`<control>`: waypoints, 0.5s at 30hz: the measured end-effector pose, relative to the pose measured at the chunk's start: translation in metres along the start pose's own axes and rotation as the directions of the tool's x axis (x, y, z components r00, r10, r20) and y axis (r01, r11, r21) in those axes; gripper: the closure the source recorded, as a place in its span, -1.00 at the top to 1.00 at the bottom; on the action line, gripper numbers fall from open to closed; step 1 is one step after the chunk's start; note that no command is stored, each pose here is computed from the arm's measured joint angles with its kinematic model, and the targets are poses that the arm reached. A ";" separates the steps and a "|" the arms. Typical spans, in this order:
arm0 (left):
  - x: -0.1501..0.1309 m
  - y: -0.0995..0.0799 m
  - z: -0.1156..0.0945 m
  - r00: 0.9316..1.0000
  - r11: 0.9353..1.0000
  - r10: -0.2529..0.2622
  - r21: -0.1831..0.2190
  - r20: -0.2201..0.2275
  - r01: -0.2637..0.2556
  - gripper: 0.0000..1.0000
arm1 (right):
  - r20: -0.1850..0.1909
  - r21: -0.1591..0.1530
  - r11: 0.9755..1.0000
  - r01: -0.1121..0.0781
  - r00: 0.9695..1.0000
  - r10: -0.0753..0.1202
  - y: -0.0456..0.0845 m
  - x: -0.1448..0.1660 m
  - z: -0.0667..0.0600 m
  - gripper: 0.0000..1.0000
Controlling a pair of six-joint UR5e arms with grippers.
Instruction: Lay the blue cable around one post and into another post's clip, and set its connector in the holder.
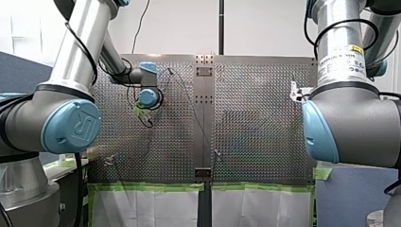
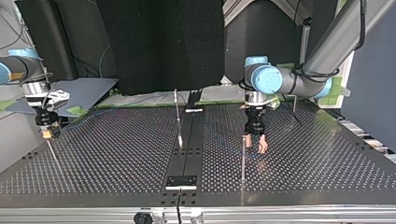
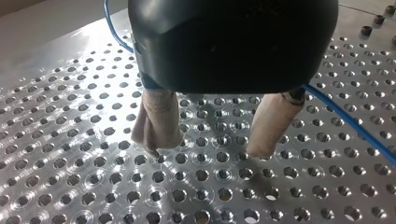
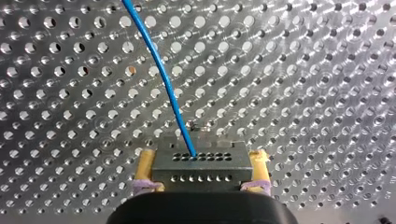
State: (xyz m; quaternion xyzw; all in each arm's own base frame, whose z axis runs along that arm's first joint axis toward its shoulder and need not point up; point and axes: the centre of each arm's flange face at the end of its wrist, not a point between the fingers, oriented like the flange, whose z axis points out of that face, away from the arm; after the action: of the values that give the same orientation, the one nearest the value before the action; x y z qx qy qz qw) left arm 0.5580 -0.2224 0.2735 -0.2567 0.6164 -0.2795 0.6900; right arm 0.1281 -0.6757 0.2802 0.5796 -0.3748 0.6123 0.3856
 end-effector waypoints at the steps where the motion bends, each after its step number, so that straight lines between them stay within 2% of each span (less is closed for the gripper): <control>1: 0.000 0.000 0.000 1.000 1.000 0.000 0.000 0.000 0.000 0.98 | -0.002 0.000 1.000 -0.001 1.000 0.001 0.000 0.000 0.000 -1.00; 15: 0.000 0.000 0.000 1.000 1.000 0.000 0.000 0.000 0.000 0.98 | -0.012 0.001 1.000 -0.013 1.000 0.013 0.001 0.001 0.001 -1.00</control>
State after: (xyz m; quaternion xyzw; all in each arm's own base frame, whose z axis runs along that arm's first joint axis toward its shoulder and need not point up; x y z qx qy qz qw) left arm 0.5579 -0.2226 0.2736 -0.2565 0.6163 -0.2797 0.6900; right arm 0.1282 -0.6772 0.2808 0.5737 -0.3758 0.6184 0.3837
